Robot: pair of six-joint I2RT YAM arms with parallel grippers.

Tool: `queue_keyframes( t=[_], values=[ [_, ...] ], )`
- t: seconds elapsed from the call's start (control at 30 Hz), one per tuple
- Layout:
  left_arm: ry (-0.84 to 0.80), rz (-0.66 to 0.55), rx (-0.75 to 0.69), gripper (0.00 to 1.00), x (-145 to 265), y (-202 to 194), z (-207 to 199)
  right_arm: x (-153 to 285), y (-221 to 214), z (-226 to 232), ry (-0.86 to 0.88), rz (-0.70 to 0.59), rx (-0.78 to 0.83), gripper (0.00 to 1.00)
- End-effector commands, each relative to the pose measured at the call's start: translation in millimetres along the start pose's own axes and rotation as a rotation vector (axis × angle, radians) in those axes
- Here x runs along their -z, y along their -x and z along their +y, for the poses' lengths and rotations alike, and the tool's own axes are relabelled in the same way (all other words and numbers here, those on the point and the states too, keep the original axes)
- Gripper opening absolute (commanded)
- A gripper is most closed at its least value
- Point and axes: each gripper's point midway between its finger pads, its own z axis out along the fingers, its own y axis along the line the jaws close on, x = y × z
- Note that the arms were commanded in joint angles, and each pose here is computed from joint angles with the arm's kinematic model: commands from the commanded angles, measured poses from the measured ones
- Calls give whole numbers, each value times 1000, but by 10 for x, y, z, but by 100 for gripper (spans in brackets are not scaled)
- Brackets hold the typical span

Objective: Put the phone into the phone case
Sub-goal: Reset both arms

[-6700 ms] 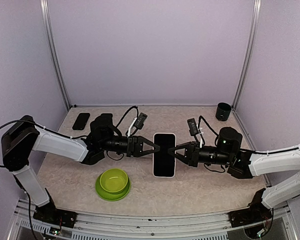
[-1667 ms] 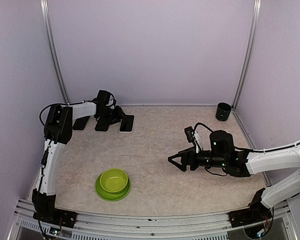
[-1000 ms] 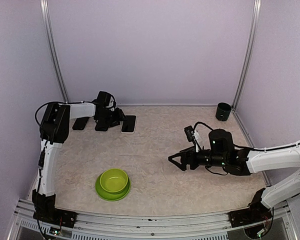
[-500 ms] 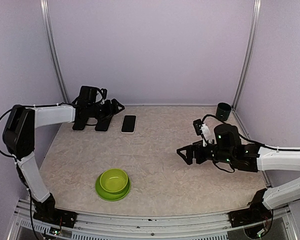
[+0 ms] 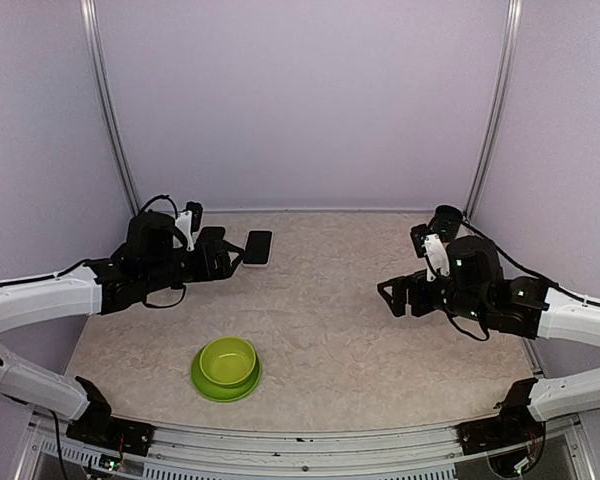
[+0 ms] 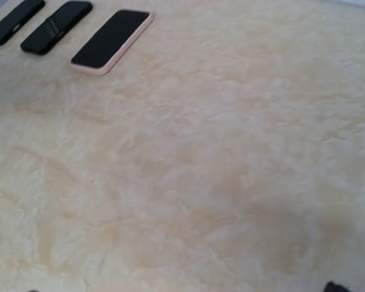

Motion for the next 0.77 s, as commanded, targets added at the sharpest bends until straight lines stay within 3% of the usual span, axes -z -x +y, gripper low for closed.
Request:
queue_keyframes(
  t=[0.0,0.4,0.73],
  values=[
    [57,-102,-57,99,301,3,32,221,217,-120,-56,-50,10,100],
    [2,-194,-60,99,826,30,14,476,382,-201,-89,-94,24,100],
    [-4,-156,-58,99,737,-21,-9,469,389,-196,-87,-96,8,100]
  ],
)
